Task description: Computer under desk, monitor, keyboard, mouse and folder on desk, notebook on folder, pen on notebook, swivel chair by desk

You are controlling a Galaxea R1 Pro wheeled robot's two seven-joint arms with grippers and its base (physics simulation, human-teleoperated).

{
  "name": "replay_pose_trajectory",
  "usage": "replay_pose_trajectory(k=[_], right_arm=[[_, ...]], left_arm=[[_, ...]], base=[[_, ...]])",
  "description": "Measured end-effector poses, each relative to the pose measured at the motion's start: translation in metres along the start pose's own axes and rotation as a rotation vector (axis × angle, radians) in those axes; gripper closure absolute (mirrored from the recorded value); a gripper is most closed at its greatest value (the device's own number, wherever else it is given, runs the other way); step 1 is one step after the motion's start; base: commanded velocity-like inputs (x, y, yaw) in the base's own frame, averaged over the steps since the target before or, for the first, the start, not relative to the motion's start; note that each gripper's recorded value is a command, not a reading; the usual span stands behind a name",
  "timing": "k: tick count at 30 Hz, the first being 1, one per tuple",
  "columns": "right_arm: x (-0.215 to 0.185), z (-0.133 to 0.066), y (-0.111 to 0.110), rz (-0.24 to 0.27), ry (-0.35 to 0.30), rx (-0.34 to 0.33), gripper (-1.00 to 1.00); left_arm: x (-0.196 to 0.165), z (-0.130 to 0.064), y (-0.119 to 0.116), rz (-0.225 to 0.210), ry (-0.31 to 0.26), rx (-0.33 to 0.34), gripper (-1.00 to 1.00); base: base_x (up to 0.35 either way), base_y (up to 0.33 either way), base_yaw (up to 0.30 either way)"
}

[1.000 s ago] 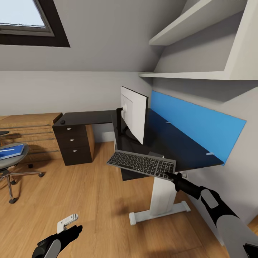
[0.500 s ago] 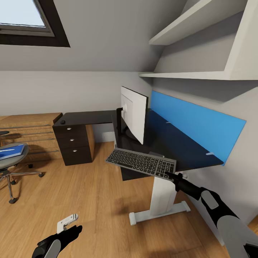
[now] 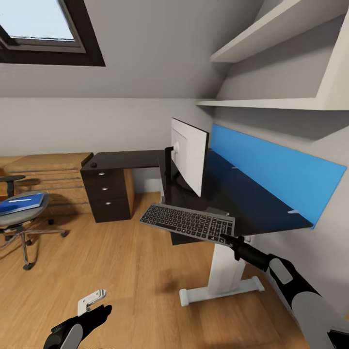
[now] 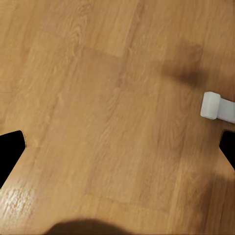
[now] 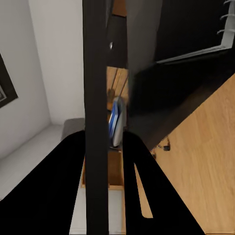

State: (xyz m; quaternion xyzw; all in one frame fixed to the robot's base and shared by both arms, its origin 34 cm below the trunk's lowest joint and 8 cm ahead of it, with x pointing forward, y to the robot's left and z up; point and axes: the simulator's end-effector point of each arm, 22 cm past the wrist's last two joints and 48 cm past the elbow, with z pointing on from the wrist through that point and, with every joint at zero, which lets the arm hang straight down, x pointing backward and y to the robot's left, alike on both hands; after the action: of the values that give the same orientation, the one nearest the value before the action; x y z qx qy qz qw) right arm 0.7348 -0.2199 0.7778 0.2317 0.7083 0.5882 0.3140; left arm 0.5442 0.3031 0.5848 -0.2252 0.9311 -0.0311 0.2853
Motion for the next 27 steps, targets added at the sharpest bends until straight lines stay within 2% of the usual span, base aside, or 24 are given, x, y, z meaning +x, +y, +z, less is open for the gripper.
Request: replay_pose_trajectory(k=[9,13,17,20,27], right_arm=[[0.005,0.006,0.010,-0.014,0.009,-0.014,1.00],[0.012,0.010,0.018,-0.047,0.043,-0.019,1.00],[0.019,0.013,0.037,-0.065,0.074,-0.083,1.00],[0.032,0.018,0.039,-0.085,0.115,-0.087,1.00],[0.035,0.019,0.040,-0.083,0.118,-0.099,1.00]], left_arm=[[0.010,0.003,0.004,0.005,0.022,-0.010,-1.00],[0.016,0.005,0.006,0.007,0.033,-0.016,-1.00],[0.021,0.006,0.008,0.008,0.044,-0.020,-1.00],[0.022,0.007,0.008,0.009,0.046,-0.021,-1.00],[0.022,0.007,0.009,0.008,0.046,-0.023,-1.00]], base=[[0.000,0.000,0.214],[0.000,0.000,0.171],[0.000,0.000,0.032],[0.000,0.000,0.006],[0.000,0.000,0.000]])
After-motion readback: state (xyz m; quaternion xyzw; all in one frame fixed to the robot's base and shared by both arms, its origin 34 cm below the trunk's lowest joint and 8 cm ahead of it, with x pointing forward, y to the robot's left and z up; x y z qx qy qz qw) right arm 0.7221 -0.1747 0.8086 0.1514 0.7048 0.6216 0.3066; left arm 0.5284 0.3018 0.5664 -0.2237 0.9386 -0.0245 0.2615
